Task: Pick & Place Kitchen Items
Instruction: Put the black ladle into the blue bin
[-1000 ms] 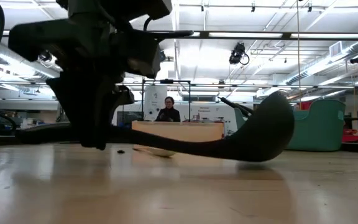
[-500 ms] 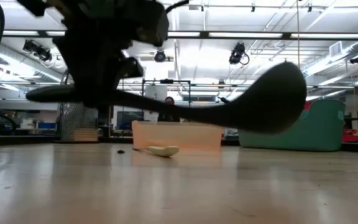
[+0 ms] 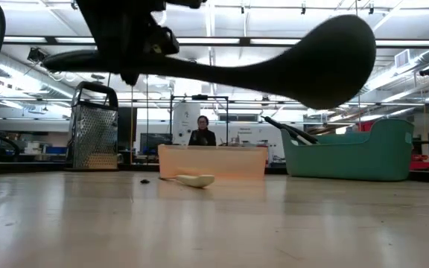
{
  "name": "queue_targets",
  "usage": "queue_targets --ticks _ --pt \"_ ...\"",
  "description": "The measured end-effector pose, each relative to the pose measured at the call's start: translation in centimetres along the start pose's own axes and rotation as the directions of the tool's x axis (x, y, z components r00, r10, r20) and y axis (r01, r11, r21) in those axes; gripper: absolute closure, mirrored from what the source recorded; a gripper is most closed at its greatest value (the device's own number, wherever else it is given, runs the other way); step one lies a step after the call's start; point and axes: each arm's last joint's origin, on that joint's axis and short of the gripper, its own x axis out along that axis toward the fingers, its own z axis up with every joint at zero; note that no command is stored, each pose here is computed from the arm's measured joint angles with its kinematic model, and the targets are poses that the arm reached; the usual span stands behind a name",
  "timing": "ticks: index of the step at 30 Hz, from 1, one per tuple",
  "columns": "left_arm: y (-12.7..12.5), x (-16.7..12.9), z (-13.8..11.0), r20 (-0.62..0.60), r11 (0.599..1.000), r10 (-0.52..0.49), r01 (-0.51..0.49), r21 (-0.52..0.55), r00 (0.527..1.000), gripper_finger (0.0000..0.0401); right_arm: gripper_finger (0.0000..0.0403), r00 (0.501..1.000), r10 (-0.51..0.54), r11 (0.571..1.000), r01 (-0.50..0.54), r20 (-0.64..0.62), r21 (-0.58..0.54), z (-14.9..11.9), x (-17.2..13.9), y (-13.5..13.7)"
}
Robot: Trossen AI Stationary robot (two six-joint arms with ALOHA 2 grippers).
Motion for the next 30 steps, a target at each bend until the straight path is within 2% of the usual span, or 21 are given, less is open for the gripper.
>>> queue_targets --ticks 6,18,25,30 --pt "-0.4 -2.7 -0.4 0.036 0.998 0.040 -0.042 0.046 0.999 0.0304 0.0398 1.000 0.000 1.000 0.000 0.000 -0.001 0.0 0.0 0.0" --pt "0.0 -8.5 -3.8 0.124 0.995 0.094 -0.096 0.010 0.988 0.0305 0.0398 1.000 0.001 1.000 -0.001 -0.005 0.000 0.0 0.0 0.0" --pt "0.0 -9.9 -5.6 0.068 0.997 0.066 -0.069 0.039 0.996 0.0305 0.0398 1.000 0.003 1.000 -0.003 -0.018 0.000 -0.2 0.0 0.0" --pt "0.1 -10.5 -6.3 0.065 0.994 0.080 -0.084 0.076 0.995 0.0306 0.0398 0.999 0.006 1.000 -0.005 -0.037 0.005 -0.4 0.0 0.0"
